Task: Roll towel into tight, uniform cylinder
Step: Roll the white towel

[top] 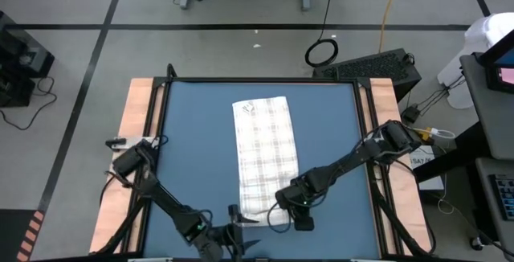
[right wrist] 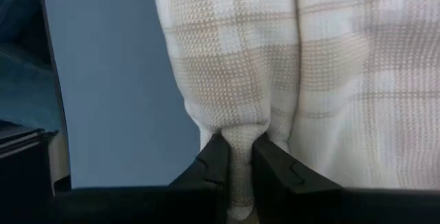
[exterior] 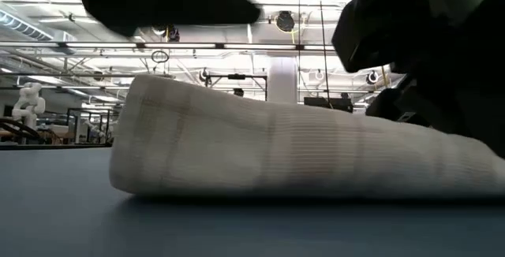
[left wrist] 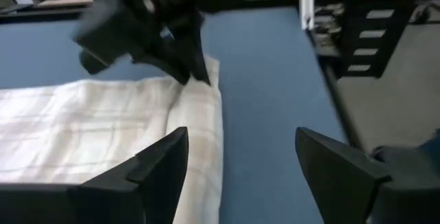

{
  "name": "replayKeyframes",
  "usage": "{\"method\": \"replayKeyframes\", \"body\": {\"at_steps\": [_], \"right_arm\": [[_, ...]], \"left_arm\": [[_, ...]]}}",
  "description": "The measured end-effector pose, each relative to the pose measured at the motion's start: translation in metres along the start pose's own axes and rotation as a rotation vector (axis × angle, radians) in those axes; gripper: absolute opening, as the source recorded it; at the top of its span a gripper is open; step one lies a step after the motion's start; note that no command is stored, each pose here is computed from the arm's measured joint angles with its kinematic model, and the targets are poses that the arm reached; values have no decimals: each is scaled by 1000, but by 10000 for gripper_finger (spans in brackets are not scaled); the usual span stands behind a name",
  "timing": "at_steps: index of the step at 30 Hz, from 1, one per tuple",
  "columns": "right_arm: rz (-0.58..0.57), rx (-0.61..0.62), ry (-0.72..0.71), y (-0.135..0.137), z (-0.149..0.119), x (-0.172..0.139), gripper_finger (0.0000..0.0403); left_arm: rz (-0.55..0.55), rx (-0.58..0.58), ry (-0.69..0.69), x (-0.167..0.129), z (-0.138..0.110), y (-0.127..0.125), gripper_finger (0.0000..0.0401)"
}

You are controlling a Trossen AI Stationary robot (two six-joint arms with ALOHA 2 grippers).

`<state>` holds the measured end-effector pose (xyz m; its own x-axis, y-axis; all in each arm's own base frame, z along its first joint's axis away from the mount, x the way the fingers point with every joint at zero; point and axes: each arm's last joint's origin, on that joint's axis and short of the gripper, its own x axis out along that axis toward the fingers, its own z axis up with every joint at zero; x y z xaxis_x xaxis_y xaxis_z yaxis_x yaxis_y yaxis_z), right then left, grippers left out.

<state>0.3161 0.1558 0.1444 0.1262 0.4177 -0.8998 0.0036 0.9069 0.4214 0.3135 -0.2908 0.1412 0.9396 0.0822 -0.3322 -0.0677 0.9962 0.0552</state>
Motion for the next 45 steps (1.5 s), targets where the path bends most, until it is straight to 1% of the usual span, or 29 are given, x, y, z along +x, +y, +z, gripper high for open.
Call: {"method": "replayKeyframes", "body": {"at_steps": [5, 9, 12, 16, 19, 21, 23, 25, 28, 29, 30, 33, 37, 41, 45], "right_arm": [[33, -3, 10, -7, 4, -3, 32], [34, 4, 6, -10, 6, -4, 33], [45, 4, 11, -10, 6, -5, 33], [52, 9, 15, -9, 6, -5, 33], [53, 22, 15, -9, 6, -5, 33], [53, 29, 15, -9, 6, -5, 33], [52, 30, 14, -9, 6, -5, 33], [47, 32, 10, -9, 6, -6, 34], [18, 31, -8, -9, 6, -6, 39], [6, 26, -16, -9, 6, -6, 44], [-6, 20, -24, -7, 6, -7, 50], [-36, 1, -53, -1, 3, -11, 77], [-96, -47, -98, 12, -5, -21, 123], [-241, -146, -166, 33, -23, -29, 164], [-365, -200, -253, 59, -43, -23, 201]], "left_arm": [[30, 65, 35, 12, -23, 0, 271], [68, 106, 52, 18, -28, 5, 271], [93, 141, 90, 23, -31, 12, 271], [19, 155, 159, 27, -35, 16, 268], [15, 142, 163, 29, -34, 18, 245], [17, 124, 161, 30, -34, 18, 218], [16, 109, 151, 30, -33, 18, 181], [17, 75, 154, 30, -33, 17, 134], [15, 5, 184, 29, -36, 18, 54], [25, -27, 197, 29, -37, 19, 32], [36, -61, 210, 28, -39, 20, 21], [77, -165, 251, 27, -43, 22, 28], [109, -246, 270, 25, -45, 24, 35], [123, -302, 273, 24, -43, 26, 21], [142, -358, 289, 25, -40, 31, 20]]}}
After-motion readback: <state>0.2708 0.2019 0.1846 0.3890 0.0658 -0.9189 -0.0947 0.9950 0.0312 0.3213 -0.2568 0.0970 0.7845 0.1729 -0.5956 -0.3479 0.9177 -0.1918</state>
